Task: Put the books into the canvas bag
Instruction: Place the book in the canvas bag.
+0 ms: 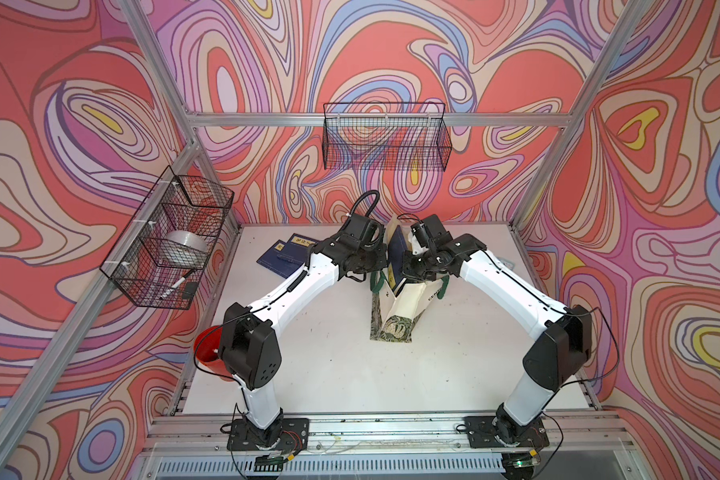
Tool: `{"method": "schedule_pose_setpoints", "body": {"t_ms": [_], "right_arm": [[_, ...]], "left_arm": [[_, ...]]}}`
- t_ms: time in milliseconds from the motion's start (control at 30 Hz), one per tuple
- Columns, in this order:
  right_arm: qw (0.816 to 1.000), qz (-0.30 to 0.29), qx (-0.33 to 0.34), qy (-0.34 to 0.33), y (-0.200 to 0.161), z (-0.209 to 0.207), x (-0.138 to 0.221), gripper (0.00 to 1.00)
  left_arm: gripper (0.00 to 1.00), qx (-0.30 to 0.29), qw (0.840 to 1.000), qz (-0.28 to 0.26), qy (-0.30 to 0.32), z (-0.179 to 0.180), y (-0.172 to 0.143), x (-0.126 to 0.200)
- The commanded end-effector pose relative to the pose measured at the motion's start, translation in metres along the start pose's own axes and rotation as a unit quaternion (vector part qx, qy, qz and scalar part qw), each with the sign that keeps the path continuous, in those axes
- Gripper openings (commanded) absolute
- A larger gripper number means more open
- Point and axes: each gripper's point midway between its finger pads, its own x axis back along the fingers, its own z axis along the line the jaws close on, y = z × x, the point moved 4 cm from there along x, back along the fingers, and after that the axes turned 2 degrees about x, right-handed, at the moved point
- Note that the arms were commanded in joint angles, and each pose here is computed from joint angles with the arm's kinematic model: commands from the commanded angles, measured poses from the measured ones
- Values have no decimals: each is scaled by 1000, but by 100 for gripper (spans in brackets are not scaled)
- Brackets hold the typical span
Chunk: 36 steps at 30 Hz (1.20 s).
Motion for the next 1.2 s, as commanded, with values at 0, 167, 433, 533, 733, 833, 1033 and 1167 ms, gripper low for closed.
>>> {"method": "schedule_pose_setpoints", "body": {"t_ms": [0, 167, 433, 533, 733, 833, 1033, 1167], "right_arm": [[999, -20, -6, 44, 2, 20, -12, 0], [999, -5, -11, 39, -20, 16, -43, 0], [999, 30, -5, 10, -41, -4, -79, 26], [1000, 17, 3, 24, -36, 3, -66, 48], [998, -45, 39, 0, -10, 10, -10, 58], [996, -64, 49, -31, -1, 2, 17, 60], [989, -101, 49, -94, 8, -27, 65, 64], [980, -106, 18, -166, 7, -75, 82, 68]], "left_arm": [[5, -7, 1000, -28, -3, -9, 15, 14], [5, -8, 1000, -29, -8, -13, 18, 16], [6, -10, 999, -31, -7, -14, 21, 18], [10, -11, 1000, -29, -3, -12, 19, 19], [15, -9, 1000, -28, 6, -3, 18, 20], [20, -9, 1000, -26, 8, -1, 18, 21], [42, -23, 999, -21, 14, 2, 16, 23], [44, -27, 999, -15, 24, 6, 13, 22]]}}
